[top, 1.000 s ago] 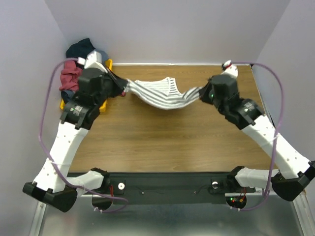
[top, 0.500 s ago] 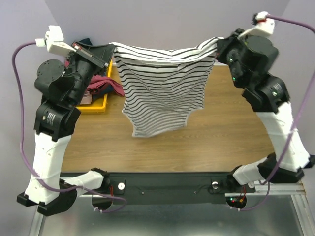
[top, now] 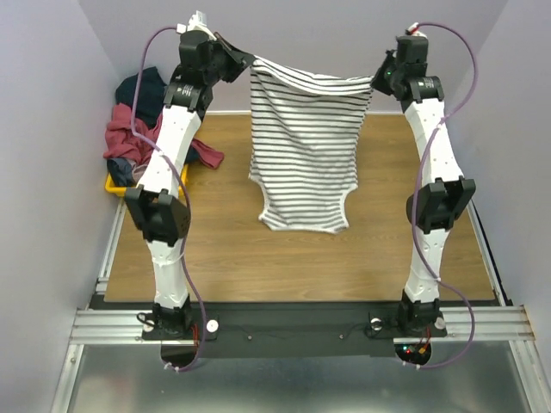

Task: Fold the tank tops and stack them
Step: Flatten the tank top out

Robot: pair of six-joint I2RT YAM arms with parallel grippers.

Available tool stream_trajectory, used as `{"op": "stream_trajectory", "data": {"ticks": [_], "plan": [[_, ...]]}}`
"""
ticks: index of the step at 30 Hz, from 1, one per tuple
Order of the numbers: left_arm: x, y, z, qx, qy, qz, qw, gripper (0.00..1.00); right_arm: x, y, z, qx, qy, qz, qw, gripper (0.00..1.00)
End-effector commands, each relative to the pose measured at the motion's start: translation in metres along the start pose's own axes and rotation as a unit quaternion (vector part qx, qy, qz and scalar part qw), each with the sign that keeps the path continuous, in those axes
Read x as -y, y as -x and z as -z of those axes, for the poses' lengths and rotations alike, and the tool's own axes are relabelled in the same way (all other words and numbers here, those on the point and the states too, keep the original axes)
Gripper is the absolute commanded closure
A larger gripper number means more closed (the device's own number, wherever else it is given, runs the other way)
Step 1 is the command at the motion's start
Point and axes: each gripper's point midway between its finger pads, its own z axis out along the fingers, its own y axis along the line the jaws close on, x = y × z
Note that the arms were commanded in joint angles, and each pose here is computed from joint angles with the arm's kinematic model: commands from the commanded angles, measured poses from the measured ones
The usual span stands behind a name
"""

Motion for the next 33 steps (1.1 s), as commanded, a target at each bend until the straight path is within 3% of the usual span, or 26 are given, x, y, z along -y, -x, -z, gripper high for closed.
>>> {"op": "stream_trajectory", "data": {"ticks": [1, 6, 12, 15, 16, 17, 18, 19, 20, 21, 24, 25, 27, 28, 29, 33], "plan": [[0.100, 0.077, 0.049, 0.055, -0.148, -0.031, 0.987, 1.00, -0.023, 0.110, 0.063, 0.117, 0.105, -0.057, 0.986, 1.00], [0.105, 0.087, 0.070, 0.061, -0.169, -0.039, 0.983, 1.00, -0.009, 0.132, 0.075, 0.142, 0.114, -0.077, 0.980, 1.00], [0.054, 0.040, 0.074, 0.014, -0.113, -0.025, 0.993, 1.00, 0.010, 0.088, 0.082, 0.087, 0.084, -0.078, 0.990, 1.00], [0.042, 0.007, 0.093, -0.008, -0.102, -0.014, 0.995, 1.00, 0.042, 0.014, 0.064, 0.007, 0.037, -0.084, 0.996, 1.00], [0.005, -0.026, 0.087, -0.038, -0.071, 0.000, 0.997, 1.00, 0.048, 0.007, 0.078, 0.006, 0.028, -0.085, 0.996, 1.00], [-0.007, -0.036, 0.087, -0.028, -0.049, 0.028, 0.998, 1.00, 0.060, -0.017, 0.074, -0.014, 0.010, -0.089, 0.996, 1.00], [-0.011, -0.044, 0.098, -0.029, -0.045, 0.033, 0.998, 1.00, 0.086, -0.073, 0.066, -0.066, -0.028, -0.089, 0.993, 1.00], [-0.050, -0.083, 0.097, -0.056, 0.001, 0.054, 0.997, 1.00, 0.092, -0.087, 0.076, -0.067, -0.028, -0.094, 0.993, 1.00], [-0.066, -0.098, 0.103, -0.067, 0.016, 0.058, 0.996, 1.00, 0.105, -0.111, 0.077, -0.081, -0.046, -0.096, 0.991, 1.00], [-0.095, -0.137, 0.116, -0.096, 0.047, 0.069, 0.992, 1.00, 0.130, -0.160, 0.083, -0.110, -0.080, -0.096, 0.986, 1.00], [-0.118, -0.189, 0.143, -0.136, 0.059, 0.071, 0.986, 1.00, 0.160, -0.225, 0.095, -0.160, -0.115, -0.094, 0.976, 1.00], [-0.146, -0.221, 0.158, -0.164, 0.088, 0.077, 0.980, 1.00, 0.174, -0.259, 0.103, -0.190, -0.131, -0.091, 0.969, 1.00], [-0.150, -0.251, 0.177, -0.192, 0.086, 0.073, 0.975, 1.00, 0.184, -0.281, 0.115, -0.204, -0.142, -0.093, 0.964, 1.00], [-0.170, -0.271, 0.189, -0.198, 0.115, 0.084, 0.970, 1.00, 0.192, -0.301, 0.123, -0.218, -0.152, -0.097, 0.959, 1.00], [-0.183, -0.271, 0.189, -0.165, 0.154, 0.121, 0.967, 1.00, 0.195, -0.308, 0.126, -0.222, -0.158, -0.100, 0.957, 1.00], [-0.195, -0.324, 0.218, -0.212, 0.179, 0.122, 0.953, 1.00, 0.208, -0.328, 0.140, -0.233, -0.182, -0.101, 0.950, 0.99]]}}
